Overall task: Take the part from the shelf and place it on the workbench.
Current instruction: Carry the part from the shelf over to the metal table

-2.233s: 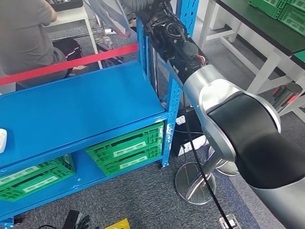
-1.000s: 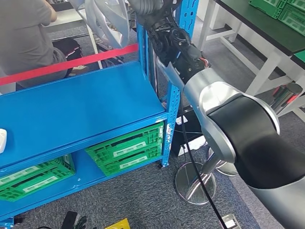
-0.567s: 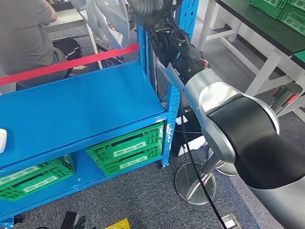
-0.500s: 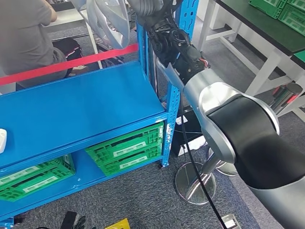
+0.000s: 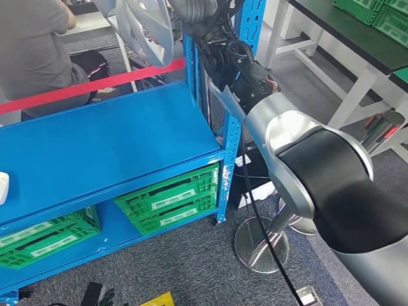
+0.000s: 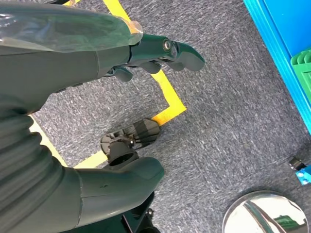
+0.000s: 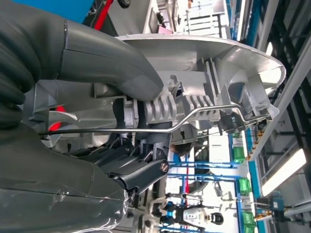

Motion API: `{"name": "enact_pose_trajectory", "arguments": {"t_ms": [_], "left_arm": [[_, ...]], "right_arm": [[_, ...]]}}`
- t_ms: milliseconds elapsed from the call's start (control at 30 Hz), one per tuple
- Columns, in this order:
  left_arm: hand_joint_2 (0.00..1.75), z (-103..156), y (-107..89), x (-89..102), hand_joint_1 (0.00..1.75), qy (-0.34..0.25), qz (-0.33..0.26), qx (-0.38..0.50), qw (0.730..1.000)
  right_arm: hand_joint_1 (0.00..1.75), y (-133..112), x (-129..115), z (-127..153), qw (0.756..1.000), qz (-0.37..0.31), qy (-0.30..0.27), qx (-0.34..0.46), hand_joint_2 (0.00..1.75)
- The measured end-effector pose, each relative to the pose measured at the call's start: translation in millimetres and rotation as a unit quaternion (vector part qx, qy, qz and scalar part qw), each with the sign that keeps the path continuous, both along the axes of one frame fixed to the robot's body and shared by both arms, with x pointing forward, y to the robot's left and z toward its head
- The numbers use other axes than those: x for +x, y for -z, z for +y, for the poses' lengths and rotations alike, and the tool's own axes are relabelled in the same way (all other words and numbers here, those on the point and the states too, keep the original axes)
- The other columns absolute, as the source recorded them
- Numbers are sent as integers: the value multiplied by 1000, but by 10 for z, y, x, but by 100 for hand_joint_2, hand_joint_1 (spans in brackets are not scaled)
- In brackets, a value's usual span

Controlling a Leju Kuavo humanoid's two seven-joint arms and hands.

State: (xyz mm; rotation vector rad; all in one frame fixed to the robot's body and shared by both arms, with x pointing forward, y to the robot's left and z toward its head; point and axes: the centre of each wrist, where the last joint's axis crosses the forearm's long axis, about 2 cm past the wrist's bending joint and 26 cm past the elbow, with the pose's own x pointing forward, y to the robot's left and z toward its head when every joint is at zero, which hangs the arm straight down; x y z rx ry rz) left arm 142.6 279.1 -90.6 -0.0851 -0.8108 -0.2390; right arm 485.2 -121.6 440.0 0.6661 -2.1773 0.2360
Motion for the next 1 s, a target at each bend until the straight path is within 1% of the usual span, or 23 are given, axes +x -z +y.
{"name": "enact_pose_trajectory", "arguments": {"t_ms": [400, 633, 900, 1000], "left_arm": [[175, 2, 0, 0, 0, -3, 5, 0, 1000], [175, 11, -1, 5, 0, -2, 6, 1, 1000], [175, 4, -10, 31, 0, 4, 5, 0, 1000], [175, 3, -10, 31, 0, 5, 5, 0, 1000]], "right_arm": [[175, 6, 1, 3, 1000, -3, 15, -6, 175], [175, 40, 1, 18, 998, -15, 53, -19, 175], [175, 108, -15, 65, 999, -21, 10, -41, 175], [175, 164, -15, 69, 999, -15, 6, -45, 175]]}}
